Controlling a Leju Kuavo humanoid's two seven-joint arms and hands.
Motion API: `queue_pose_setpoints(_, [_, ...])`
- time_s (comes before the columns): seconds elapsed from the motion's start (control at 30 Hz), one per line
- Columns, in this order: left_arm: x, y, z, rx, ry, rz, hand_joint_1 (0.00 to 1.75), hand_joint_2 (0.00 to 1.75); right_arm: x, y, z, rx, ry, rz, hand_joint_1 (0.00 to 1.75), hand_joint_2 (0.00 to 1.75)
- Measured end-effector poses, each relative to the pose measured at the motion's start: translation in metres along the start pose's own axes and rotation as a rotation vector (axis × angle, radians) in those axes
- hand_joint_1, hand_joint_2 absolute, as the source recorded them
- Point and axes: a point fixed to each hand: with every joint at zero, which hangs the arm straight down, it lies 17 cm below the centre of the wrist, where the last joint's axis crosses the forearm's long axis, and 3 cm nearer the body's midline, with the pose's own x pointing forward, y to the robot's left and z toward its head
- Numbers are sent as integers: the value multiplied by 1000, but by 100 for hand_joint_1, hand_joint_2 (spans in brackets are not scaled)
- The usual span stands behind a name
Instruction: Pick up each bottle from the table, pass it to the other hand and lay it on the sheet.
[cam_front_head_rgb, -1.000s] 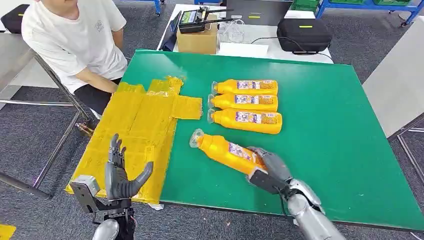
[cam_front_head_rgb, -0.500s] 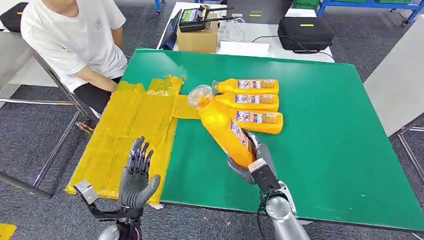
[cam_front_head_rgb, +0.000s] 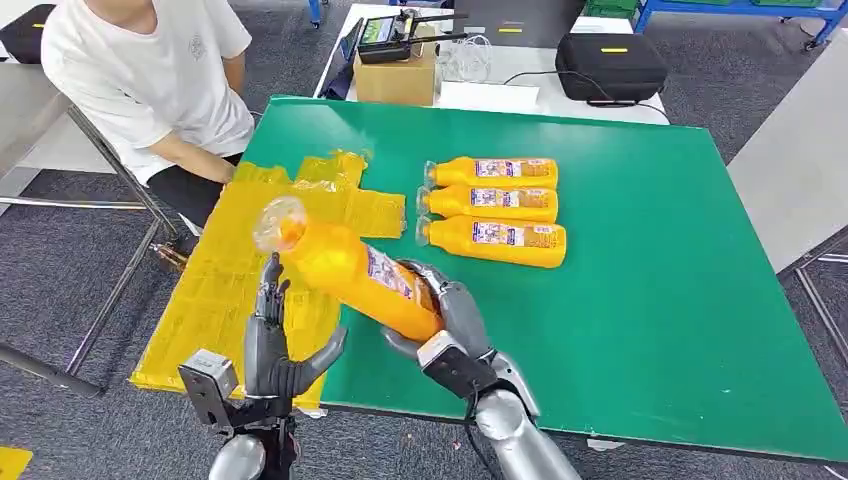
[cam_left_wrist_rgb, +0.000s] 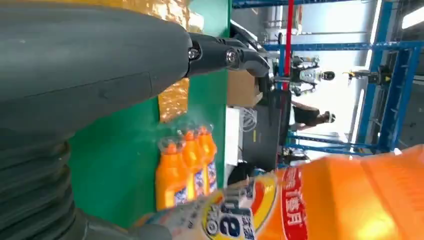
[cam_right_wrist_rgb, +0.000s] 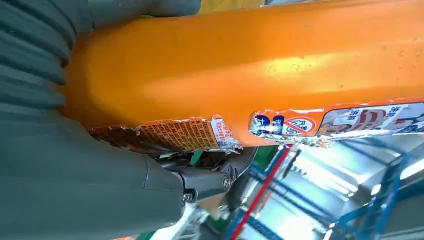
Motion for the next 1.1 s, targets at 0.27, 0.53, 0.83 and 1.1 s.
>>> queue_pose_setpoints(0.27, [5,-29,-1,-107,45,254,0,175,27,22,-17,63,-102,23,175,175])
queue_pose_setpoints(0.53, [22,-56,9,-244,21,388,0,175,27,36,-21,115,-121,33,175,175])
queue_pose_setpoints(0.83, [20,-52,12,-240,16,328,0,175,19,48,-18,148,-96,47,175,175])
queue_pose_setpoints(1.1, [2,-39,2,-187,72,254,0,175,26,68,-13,213,-132,100,175,175])
